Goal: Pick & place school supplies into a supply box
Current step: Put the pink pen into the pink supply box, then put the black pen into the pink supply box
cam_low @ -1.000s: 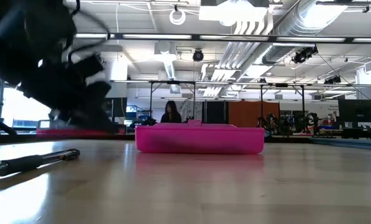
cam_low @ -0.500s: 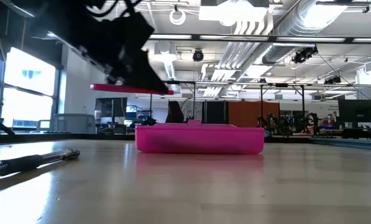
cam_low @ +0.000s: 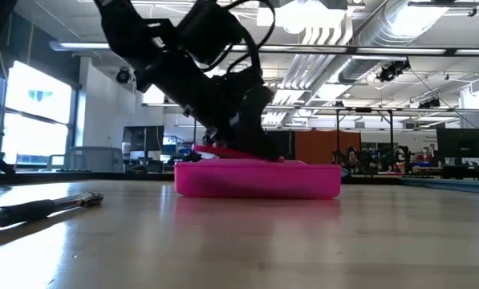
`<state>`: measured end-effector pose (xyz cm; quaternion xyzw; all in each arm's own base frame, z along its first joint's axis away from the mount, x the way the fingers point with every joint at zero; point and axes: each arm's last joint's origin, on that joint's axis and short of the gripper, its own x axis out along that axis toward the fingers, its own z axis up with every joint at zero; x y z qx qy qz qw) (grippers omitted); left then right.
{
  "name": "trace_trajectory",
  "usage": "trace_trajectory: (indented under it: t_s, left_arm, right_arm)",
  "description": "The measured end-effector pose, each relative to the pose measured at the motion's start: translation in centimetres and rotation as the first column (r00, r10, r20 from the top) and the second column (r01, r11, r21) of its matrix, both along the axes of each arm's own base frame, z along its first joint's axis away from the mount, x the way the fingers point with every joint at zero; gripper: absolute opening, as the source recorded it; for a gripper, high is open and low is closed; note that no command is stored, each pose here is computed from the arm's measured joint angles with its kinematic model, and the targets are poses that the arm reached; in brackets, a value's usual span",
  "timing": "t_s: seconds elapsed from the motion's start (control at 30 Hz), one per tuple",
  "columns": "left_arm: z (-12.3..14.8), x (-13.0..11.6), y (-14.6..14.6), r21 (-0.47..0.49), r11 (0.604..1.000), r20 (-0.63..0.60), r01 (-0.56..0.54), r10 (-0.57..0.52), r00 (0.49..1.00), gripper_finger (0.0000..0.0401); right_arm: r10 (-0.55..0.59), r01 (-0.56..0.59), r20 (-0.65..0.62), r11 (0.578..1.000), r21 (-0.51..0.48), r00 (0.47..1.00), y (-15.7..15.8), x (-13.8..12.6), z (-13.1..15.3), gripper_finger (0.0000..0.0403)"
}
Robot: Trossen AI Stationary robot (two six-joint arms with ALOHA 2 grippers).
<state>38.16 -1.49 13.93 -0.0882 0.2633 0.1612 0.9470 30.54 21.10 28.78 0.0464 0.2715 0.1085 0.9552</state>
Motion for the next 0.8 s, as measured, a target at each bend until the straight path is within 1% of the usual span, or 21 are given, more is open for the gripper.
trace_trajectory:
  t_s: [0.03,0.1,0.17,0.33,0.4,0.47,0.5,0.53,0.6,0.67,0.73,0.77,0.8]
  left_arm:
    - [-0.1,0.1,0.2,0.003,1.000,-0.015,-0.003,0.003,1.000,0.0088]
    - [-0.2,1.0,0.7,-0.002,1.000,0.002,-0.004,0.004,1.000,0.0096]
    - [-0.4,1.0,1.0,0.000,1.000,-0.031,-0.010,0.010,0.999,0.0103]
    - [0.2,1.5,1.5,-0.015,1.000,-0.052,0.000,-0.001,0.999,0.0117]
    - [0.7,1.0,1.5,-0.018,1.000,-0.097,0.004,-0.006,0.995,0.0118]
    - [2.2,1.2,1.3,-0.027,0.999,-0.084,0.017,-0.019,0.996,0.0117]
    - [3.0,0.8,1.1,-0.033,0.999,-0.110,0.026,-0.030,0.994,0.0115]
    - [3.5,0.2,0.9,-0.037,0.999,-0.165,0.026,-0.032,0.986,0.0113]
    - [4.8,-0.2,0.3,-0.090,0.996,-0.213,0.024,-0.043,0.976,0.0109]
    - [5.7,-1.8,-0.3,-0.166,0.986,-0.338,-0.001,-0.056,0.939,0.0105]
    - [7.0,-2.7,-1.6,-0.242,0.970,-0.388,-0.013,-0.085,0.918,0.0101]
    - [7.4,-3.5,-2.3,-0.267,0.964,-0.422,-0.017,-0.100,0.901,0.0099]
    - [7.5,-4.4,-3.2,-0.278,0.960,-0.475,-0.029,-0.111,0.873,0.0097]
  right_arm:
    - [-0.001,0.001,0.003,1.000,0.002,1.000,0.0,0.0,0.0,0.0126]
    - [0.000,0.000,0.012,1.000,0.008,1.000,0.0,0.1,0.1,0.0126]
    - [0.000,0.000,0.022,1.000,0.016,1.000,0.1,0.1,0.2,0.0126]
    - [-0.004,0.003,0.043,1.000,0.028,0.999,0.1,0.2,0.4,0.0126]
    - [-0.017,0.015,0.061,0.999,0.037,0.998,0.0,0.4,0.6,0.0126]
    - [-0.026,0.023,0.072,0.999,0.040,0.997,0.0,0.5,0.7,0.0126]
    - [-0.030,0.027,0.073,0.999,0.041,0.997,-0.1,0.6,0.7,0.0126]
    - [-0.030,0.027,0.074,0.999,0.043,0.997,-0.2,0.6,0.7,0.0126]
    - [-0.027,0.025,0.066,0.999,0.040,0.997,-0.2,0.6,0.7,0.0126]
    - [-0.031,0.029,0.058,0.999,0.030,0.998,-0.3,0.6,0.6,0.0126]
    - [-0.037,0.036,0.049,0.999,0.018,0.998,-0.3,0.5,0.4,0.0126]
    - [-0.038,0.037,0.046,0.999,0.016,0.998,-0.3,0.5,0.4,0.0126]
    - [-0.038,0.037,0.046,0.999,0.016,0.998,-0.3,0.5,0.4,0.0126]
